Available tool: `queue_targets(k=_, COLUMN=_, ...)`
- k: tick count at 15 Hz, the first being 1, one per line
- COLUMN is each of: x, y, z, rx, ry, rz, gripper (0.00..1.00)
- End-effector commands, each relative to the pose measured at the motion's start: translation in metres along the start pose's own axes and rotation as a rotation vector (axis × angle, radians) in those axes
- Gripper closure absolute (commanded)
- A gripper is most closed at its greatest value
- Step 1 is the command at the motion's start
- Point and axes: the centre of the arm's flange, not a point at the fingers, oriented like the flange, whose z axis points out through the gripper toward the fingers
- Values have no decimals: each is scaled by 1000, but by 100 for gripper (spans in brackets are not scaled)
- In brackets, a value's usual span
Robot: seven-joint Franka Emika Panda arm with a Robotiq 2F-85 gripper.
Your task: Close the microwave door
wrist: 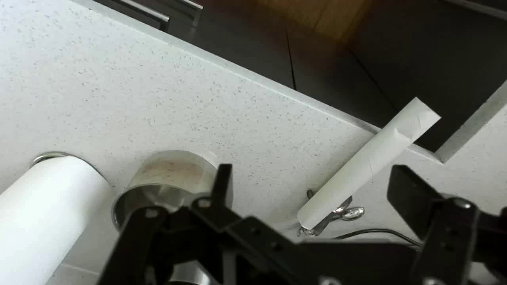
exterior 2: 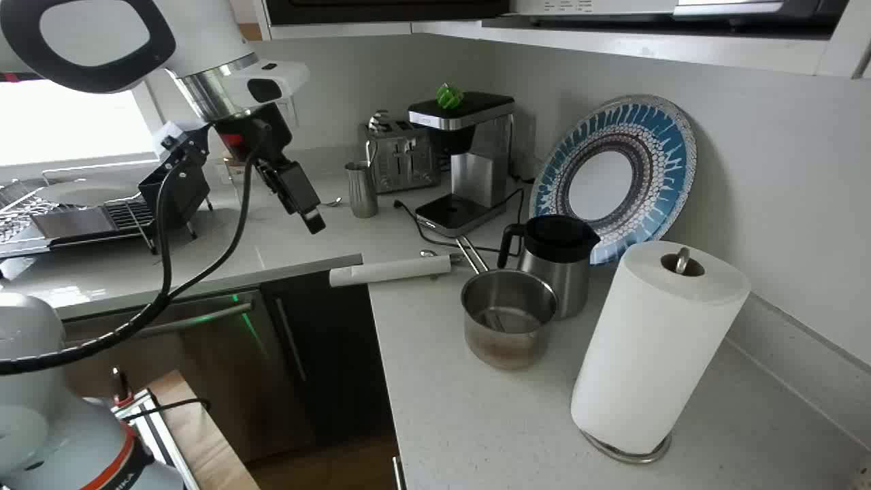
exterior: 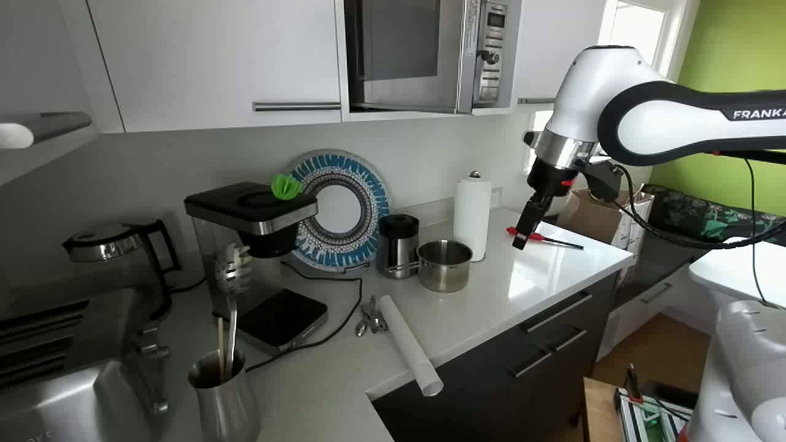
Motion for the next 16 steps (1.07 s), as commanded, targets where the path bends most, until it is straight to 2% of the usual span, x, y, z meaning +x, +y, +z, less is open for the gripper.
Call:
queue_targets(k=1, x=0, y=0, z=0, rx=0, ry=0, rz=0, gripper=0)
queue_targets(k=8, x=-68, y=-52, z=-51, rx=54, ry=91, rz=-83, gripper=0)
queue_targets(k=9, x=-77, y=-60, z=-59, rx=64, ry=129, rz=-84, gripper=0)
queue_targets(k=12, x=-98, y=-83, z=-90, rx=81, ry=315, rz=-103, gripper=0)
queue_targets(k=16, x=-101, y=-108, z=-136, rx=100, ry=547, rz=-175, gripper=0)
